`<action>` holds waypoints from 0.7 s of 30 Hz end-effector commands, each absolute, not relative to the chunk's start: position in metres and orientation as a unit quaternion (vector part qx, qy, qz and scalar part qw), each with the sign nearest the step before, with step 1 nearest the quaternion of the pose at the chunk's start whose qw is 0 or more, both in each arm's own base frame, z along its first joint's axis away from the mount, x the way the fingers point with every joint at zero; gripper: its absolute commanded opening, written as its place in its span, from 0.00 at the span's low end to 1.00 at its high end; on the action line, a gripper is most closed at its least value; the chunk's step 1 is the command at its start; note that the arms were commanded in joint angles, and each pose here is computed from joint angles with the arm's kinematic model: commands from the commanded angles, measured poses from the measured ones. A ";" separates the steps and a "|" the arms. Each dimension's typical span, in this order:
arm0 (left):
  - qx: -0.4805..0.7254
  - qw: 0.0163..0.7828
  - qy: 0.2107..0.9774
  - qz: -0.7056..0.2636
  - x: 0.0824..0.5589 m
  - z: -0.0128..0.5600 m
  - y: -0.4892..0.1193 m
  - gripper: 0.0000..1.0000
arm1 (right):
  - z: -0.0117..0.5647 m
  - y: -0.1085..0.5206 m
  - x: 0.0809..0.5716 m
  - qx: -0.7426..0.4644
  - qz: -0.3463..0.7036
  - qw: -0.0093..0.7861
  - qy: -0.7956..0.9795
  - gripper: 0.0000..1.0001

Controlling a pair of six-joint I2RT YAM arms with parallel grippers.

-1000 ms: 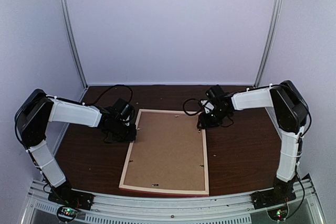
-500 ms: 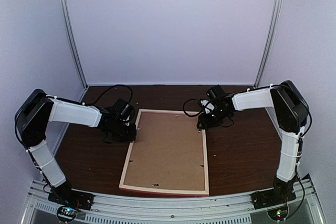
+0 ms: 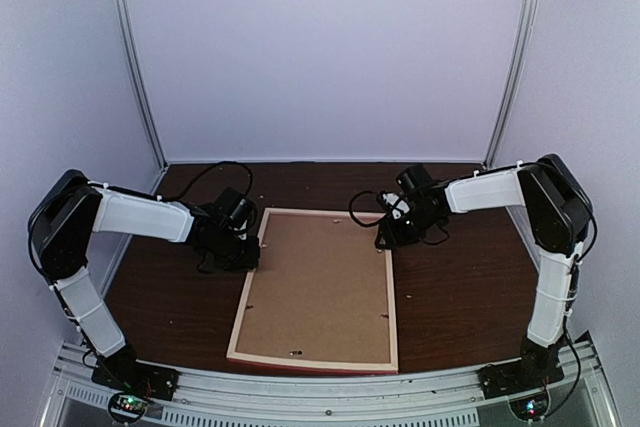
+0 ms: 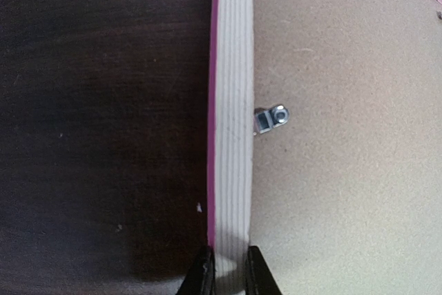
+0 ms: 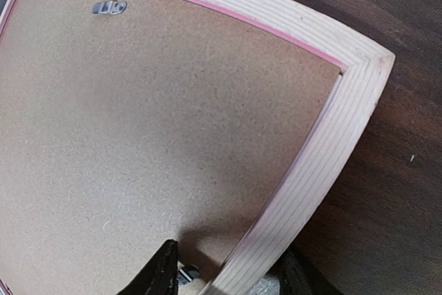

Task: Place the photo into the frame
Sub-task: Press the fastener onto the backboard.

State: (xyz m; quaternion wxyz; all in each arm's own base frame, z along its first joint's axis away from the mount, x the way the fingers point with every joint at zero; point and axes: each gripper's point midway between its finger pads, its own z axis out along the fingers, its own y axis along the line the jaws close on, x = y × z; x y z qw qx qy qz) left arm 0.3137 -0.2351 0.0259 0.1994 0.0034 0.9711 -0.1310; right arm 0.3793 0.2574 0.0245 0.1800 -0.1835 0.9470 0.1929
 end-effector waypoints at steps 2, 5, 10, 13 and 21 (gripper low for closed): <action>-0.004 0.162 0.979 -0.124 0.299 0.004 -0.230 0.00 | -0.028 0.226 0.319 -0.172 0.149 0.045 0.973 0.47; -0.004 0.161 0.979 -0.124 0.298 0.004 -0.230 0.00 | -0.030 0.225 0.319 -0.170 0.144 0.041 0.974 0.43; -0.004 0.162 0.979 -0.123 0.298 0.004 -0.230 0.00 | -0.030 0.223 0.317 -0.178 0.142 0.035 0.973 0.39; -0.005 0.161 0.979 -0.123 0.298 0.004 -0.229 0.00 | -0.030 0.223 0.312 -0.189 0.146 0.027 0.971 0.39; -0.004 0.161 0.979 -0.124 0.299 0.004 -0.231 0.00 | -0.027 0.223 0.297 -0.217 0.159 0.003 0.963 0.39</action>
